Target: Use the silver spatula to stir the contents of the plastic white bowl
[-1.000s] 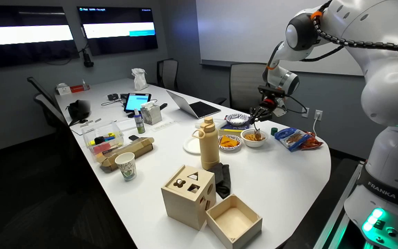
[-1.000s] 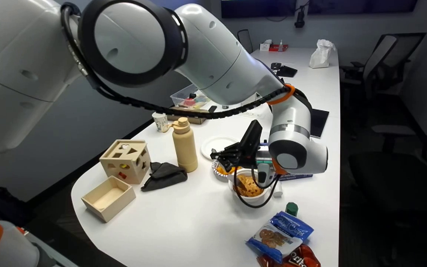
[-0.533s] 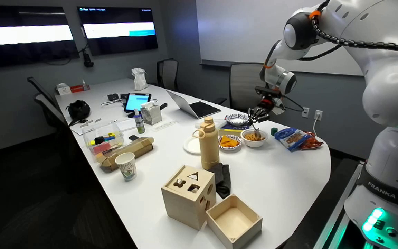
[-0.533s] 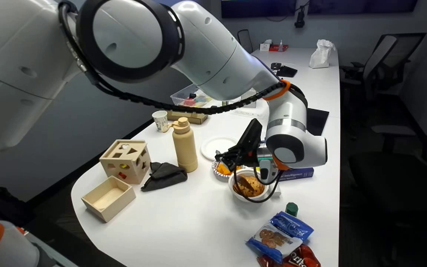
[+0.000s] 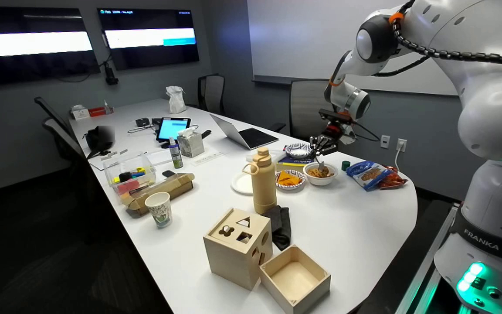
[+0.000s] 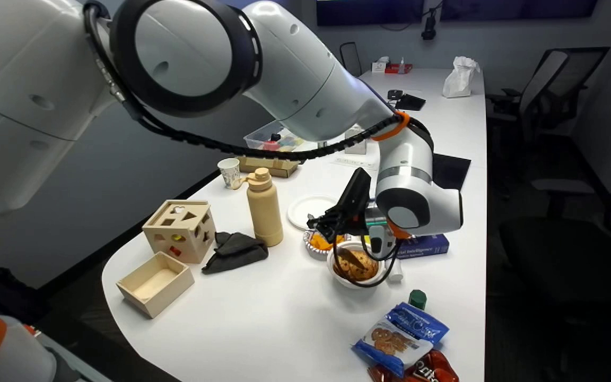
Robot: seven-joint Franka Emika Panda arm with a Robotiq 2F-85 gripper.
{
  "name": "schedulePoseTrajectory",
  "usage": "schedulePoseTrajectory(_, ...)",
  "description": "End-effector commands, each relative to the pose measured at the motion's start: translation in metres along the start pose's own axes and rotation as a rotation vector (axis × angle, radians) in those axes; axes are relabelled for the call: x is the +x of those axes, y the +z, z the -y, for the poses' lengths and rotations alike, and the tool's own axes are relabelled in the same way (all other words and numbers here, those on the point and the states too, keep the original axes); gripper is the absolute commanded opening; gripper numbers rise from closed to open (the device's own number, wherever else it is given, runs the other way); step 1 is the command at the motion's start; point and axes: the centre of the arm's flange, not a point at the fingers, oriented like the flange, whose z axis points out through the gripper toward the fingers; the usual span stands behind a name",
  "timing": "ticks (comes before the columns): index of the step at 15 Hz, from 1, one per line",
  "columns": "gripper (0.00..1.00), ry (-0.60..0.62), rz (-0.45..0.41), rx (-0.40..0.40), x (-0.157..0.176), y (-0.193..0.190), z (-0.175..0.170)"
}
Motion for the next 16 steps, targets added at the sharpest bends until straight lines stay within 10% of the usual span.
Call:
schedulePoseTrajectory(1, 0.01, -0.072, 0.007, 0.001, -0.011, -0.005, 0.004)
schedulePoseTrajectory(16, 0.01, -0.053, 0.186, -0.039, -0.013, -0.001, -0.007)
